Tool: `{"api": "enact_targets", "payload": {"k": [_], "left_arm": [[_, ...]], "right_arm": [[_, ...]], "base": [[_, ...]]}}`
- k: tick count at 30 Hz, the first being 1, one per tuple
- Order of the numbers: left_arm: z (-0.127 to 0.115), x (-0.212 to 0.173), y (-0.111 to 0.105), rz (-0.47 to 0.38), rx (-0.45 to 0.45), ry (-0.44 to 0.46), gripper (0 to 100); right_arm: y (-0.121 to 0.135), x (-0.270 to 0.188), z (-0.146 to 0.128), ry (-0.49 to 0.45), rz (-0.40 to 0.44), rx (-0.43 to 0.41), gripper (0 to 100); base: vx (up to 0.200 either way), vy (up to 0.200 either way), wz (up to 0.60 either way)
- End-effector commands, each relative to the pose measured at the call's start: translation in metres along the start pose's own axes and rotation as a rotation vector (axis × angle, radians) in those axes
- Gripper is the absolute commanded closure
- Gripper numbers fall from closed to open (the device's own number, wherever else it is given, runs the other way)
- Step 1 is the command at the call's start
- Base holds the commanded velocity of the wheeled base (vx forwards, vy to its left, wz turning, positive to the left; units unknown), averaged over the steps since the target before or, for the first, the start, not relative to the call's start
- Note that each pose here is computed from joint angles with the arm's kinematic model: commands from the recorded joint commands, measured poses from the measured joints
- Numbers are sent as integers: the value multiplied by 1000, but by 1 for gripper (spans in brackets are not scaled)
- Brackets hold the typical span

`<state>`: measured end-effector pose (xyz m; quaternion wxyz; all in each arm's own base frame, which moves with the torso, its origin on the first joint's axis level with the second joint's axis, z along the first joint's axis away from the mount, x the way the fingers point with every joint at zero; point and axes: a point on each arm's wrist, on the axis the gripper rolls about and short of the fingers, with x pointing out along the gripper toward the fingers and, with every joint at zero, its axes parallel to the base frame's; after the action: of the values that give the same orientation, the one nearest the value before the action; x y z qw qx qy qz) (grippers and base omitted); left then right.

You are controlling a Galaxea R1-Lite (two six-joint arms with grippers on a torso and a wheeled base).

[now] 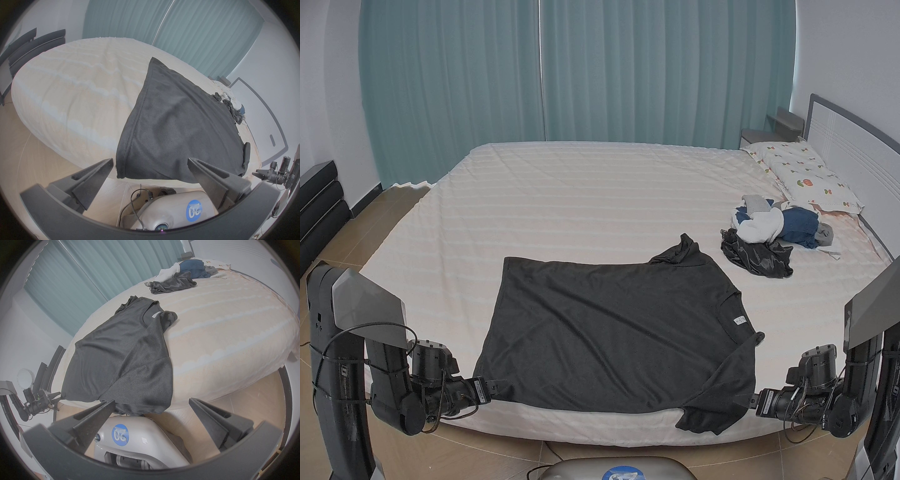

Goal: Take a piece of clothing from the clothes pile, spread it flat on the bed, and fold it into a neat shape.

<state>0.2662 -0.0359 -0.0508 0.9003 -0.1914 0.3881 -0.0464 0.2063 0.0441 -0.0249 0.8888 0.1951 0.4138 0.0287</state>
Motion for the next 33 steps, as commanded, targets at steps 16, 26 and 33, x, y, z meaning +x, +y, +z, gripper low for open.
{"api": "enact_targets", "payload": {"k": [16, 26, 33], "left_arm": [[-5, -1, 10, 28, -24, 23, 100], [-3, -23, 9, 28, -35, 8, 100], [-5, -29, 8, 30, -62, 10, 100]], "right_arm": [[-3, -2, -1, -5, -4, 9, 0], [-4, -1, -2, 5, -1, 6, 0], [-6, 9, 2, -12, 41, 17, 0]], "base": [[0, 0, 0], [0, 0, 0], [0, 0, 0]]}}
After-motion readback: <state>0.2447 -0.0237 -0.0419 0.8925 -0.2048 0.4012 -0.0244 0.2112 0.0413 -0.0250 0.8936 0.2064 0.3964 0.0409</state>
